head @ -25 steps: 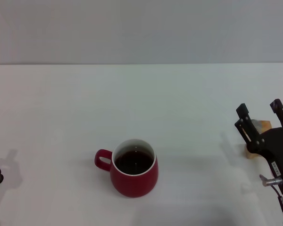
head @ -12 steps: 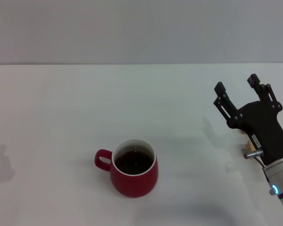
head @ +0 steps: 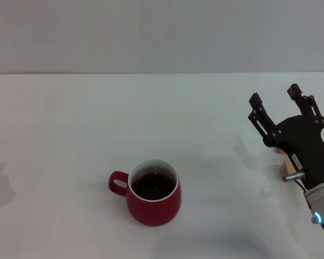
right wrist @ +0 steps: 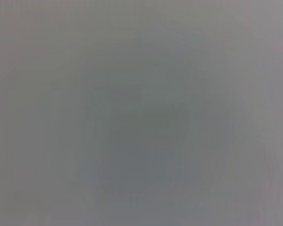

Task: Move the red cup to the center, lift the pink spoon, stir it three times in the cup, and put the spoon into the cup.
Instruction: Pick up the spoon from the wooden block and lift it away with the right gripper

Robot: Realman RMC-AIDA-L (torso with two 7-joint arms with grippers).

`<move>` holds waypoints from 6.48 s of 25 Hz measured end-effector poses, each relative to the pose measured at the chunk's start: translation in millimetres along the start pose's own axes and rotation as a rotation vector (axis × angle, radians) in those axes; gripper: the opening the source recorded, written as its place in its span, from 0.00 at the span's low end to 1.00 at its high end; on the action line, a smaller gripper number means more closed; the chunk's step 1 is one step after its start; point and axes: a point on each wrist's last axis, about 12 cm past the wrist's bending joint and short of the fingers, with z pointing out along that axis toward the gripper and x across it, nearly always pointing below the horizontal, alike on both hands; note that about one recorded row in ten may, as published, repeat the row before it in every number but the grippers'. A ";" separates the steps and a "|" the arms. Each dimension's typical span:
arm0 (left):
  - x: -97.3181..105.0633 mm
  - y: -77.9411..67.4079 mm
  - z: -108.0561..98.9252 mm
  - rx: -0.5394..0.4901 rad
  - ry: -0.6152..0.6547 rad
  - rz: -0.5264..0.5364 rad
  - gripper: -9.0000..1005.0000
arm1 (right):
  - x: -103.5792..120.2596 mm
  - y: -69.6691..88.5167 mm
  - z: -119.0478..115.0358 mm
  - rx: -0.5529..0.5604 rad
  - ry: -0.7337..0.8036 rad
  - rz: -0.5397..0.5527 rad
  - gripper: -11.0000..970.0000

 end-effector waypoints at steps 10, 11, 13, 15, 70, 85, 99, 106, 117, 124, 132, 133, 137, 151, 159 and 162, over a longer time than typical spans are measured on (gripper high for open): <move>-0.5 8.1 -3.7 -0.049 -0.006 -0.018 0.02 | -4.3 -0.1 -17.3 0.027 -0.051 0.009 0.73; -0.4 8.5 -4.1 -0.050 -0.005 -0.021 0.02 | -5.1 0.4 -20.4 0.033 -0.060 0.014 0.73; -0.2 8.7 -4.8 -0.051 -0.004 -0.027 0.02 | -5.5 0.5 -25.9 0.045 -0.065 0.020 0.73; 0.9 9.1 -8.4 -0.055 0.002 -0.036 0.02 | -5.2 0.0 -31.9 0.058 -0.065 0.022 0.73; -1.9 13.9 -25.1 -0.043 -0.028 -0.059 0.03 | 4.3 15.9 -138.2 0.322 0.084 0.069 0.73; -6.1 14.6 -24.3 -0.021 -0.061 -0.095 0.40 | 6.4 11.7 -149.5 0.387 0.114 0.064 0.73; -3.9 15.4 -24.1 -0.040 -0.045 -0.101 0.83 | 16.4 -0.5 -145.0 0.408 0.186 0.051 0.73; -4.5 14.1 -23.5 -0.039 -0.051 -0.105 0.83 | 21.3 -0.9 -139.2 0.385 0.217 0.053 0.73; -5.7 13.6 -23.6 -0.036 -0.061 -0.104 0.83 | 28.2 -0.8 -126.6 0.349 0.260 0.063 0.73; -5.7 13.8 -23.9 -0.039 -0.061 -0.102 0.83 | 31.4 -1.4 -121.8 0.332 0.283 0.064 0.73; -5.7 13.9 -24.3 -0.039 -0.061 -0.106 0.83 | 33.8 -5.0 -120.4 0.344 0.303 0.064 0.73; -5.7 13.9 -24.3 -0.039 -0.061 -0.106 0.83 | 34.4 -5.0 -119.9 0.341 0.307 0.064 0.73; -6.2 13.8 -23.7 -0.037 -0.065 -0.107 0.83 | 35.7 -4.7 -117.0 0.331 0.316 0.066 0.73; -7.5 14.2 -22.9 -0.035 -0.076 -0.107 0.83 | 38.3 -4.2 -111.0 0.315 0.333 0.069 0.70; -8.2 14.2 -23.6 -0.035 -0.082 -0.107 0.83 | 38.9 -4.7 -111.5 0.312 0.341 0.068 0.48; -8.8 14.3 -24.2 -0.035 -0.088 -0.106 0.83 | 39.0 -4.4 -111.6 0.310 0.342 0.068 0.47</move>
